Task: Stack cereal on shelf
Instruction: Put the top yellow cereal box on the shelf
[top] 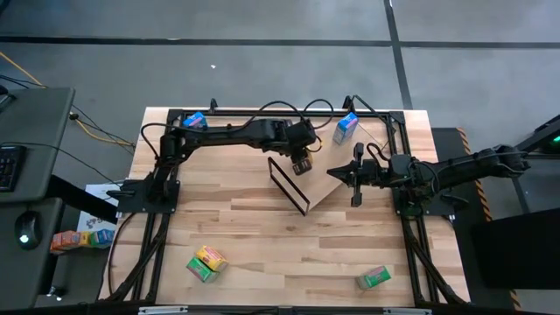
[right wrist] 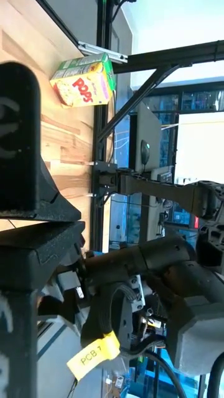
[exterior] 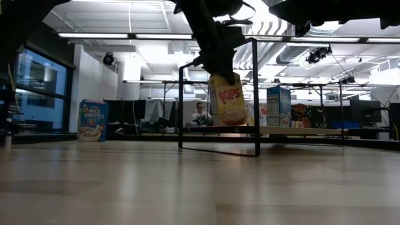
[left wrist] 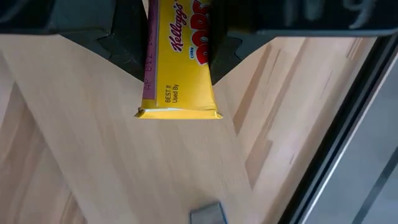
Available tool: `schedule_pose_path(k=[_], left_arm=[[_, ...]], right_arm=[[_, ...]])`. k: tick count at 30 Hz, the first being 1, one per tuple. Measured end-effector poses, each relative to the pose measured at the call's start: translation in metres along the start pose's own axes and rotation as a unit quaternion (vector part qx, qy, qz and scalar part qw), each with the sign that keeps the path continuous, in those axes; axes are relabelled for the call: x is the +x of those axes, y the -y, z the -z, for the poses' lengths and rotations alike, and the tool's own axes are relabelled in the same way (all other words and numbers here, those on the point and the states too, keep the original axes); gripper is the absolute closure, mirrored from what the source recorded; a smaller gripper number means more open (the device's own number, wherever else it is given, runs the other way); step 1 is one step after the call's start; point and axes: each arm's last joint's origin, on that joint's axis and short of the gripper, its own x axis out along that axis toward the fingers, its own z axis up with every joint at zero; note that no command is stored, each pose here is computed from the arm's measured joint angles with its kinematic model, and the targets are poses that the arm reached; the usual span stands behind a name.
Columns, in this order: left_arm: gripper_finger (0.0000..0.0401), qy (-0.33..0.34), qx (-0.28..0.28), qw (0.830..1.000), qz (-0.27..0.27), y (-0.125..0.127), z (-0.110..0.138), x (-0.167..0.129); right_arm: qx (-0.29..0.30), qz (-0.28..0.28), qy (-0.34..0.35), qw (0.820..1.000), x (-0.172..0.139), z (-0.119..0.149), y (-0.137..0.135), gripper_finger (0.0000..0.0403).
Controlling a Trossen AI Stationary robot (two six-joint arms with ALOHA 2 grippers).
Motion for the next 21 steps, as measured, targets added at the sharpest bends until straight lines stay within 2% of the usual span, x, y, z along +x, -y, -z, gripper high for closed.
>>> schedule_pose_path(k=[4, 14, 21], left_arm=[[0.0274, 0.003, 0.003, 1.0, 0.0, 0.0006, -0.0005, 0.0024], [0.0205, 0.0, 0.008, 1.0, 0.001, 0.001, 0.0002, 0.0033], [0.0193, 0.011, 0.006, 1.0, 0.009, 0.0009, -0.0027, -0.0001]], right_arm=[[0.0, 0.0, 0.0, 1.0, 0.0, 0.0, 0.0, 0.0403], [0.0, -0.002, 0.0, 1.0, 0.0, 0.0, -0.0001, 0.0403], [0.0, -0.002, 0.0, 1.0, 0.0, 0.0, -0.0001, 0.0403]])
